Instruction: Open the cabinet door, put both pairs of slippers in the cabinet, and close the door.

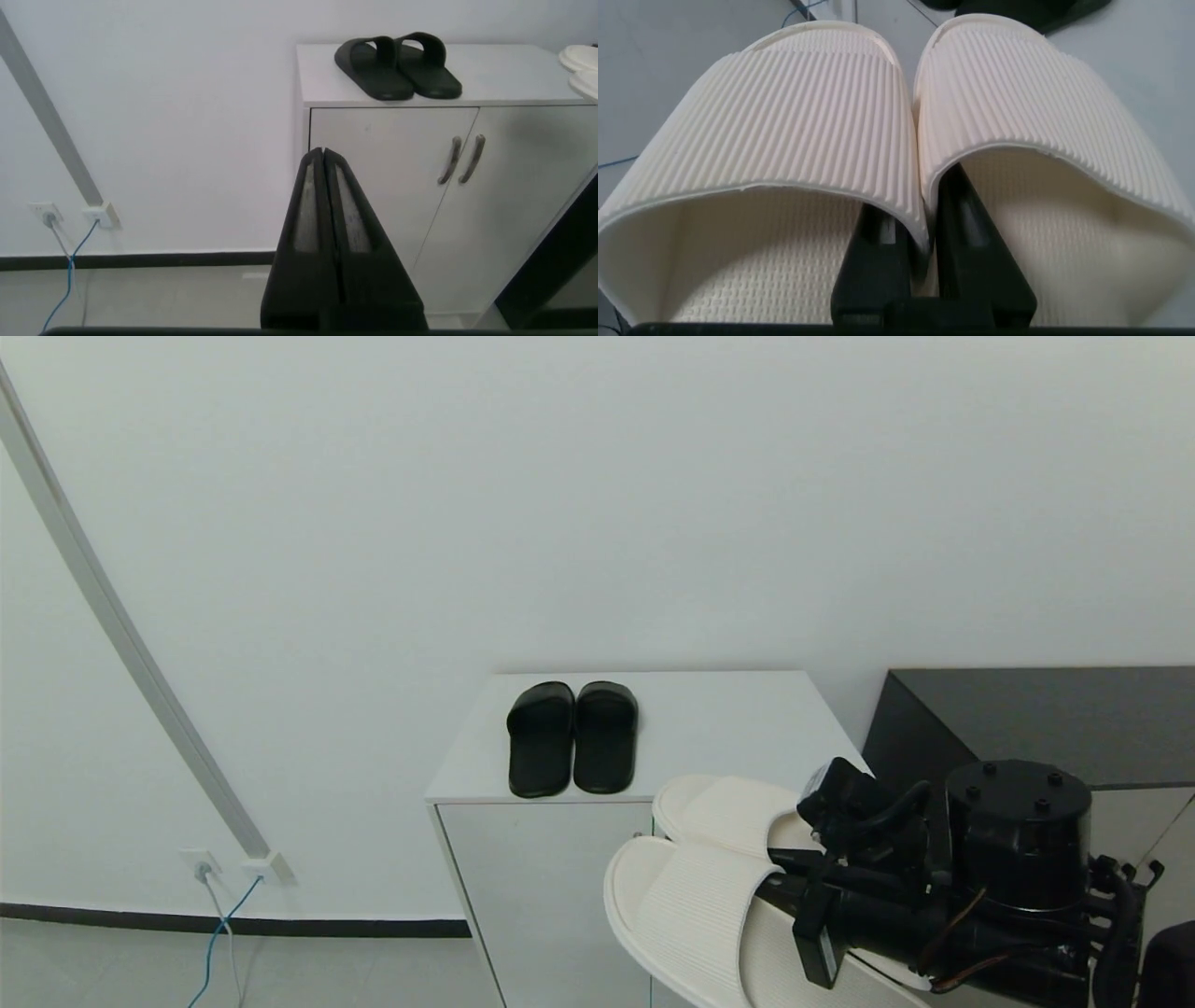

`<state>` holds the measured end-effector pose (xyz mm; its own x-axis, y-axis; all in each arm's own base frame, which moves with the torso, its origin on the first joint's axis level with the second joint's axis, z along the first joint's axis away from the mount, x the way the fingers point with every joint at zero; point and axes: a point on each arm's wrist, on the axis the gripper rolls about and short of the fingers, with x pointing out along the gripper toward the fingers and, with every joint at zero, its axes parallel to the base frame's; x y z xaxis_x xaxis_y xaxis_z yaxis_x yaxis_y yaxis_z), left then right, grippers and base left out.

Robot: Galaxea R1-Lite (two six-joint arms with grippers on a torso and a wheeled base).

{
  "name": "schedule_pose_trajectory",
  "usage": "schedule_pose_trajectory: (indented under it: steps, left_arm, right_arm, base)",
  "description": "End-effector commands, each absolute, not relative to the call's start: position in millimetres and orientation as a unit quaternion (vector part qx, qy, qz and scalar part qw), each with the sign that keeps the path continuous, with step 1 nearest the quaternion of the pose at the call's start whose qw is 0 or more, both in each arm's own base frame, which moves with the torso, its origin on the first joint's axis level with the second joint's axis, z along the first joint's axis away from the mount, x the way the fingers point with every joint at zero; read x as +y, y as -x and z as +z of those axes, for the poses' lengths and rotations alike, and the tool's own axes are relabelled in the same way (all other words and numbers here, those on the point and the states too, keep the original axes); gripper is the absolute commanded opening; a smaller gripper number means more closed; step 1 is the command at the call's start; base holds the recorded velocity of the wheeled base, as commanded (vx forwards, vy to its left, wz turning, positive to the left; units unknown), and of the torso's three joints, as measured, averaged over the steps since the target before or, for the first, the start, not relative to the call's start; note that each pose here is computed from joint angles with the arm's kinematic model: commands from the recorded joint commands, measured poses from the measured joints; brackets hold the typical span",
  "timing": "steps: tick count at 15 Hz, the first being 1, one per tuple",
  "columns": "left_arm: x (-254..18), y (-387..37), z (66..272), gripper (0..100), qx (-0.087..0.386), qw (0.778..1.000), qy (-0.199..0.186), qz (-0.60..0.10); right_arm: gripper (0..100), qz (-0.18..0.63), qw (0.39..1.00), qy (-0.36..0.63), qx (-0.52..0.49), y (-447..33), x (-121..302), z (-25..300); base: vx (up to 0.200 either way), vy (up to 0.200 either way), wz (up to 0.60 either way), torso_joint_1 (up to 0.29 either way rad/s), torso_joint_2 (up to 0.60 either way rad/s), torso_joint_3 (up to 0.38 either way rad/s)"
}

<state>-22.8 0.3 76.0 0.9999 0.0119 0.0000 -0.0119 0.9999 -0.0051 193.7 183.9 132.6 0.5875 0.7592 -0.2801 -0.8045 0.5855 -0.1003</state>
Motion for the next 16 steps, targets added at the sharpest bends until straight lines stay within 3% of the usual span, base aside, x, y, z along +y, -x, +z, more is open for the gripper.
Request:
schedule_pose_trajectory:
  steps: [1,6,16]
  left_arm:
    - [0.3,22.8,75.9,0,0.000,1.000,0.003,0.006]
    - [0.2,22.8,75.9,0,0.000,1.000,0.002,0.005]
    - [0.2,22.8,75.9,0,0.000,1.000,0.001,0.004]
  right_arm:
    - [0,0.444,0.883,0.110,0.108,-191.6,182.9,129.3]
    - [0,0.452,0.878,0.113,0.108,-186.5,184.2,126.0]
    - [0,0.453,0.877,0.117,0.111,-185.5,184.9,123.8]
  base:
    - [0.000,0.000,0.00,0.000,0.00,0.000]
    - [0.000,0.000,0.00,-0.022,0.04,0.025]
    - [0.000,0.000,0.00,-0.157,0.36,0.202]
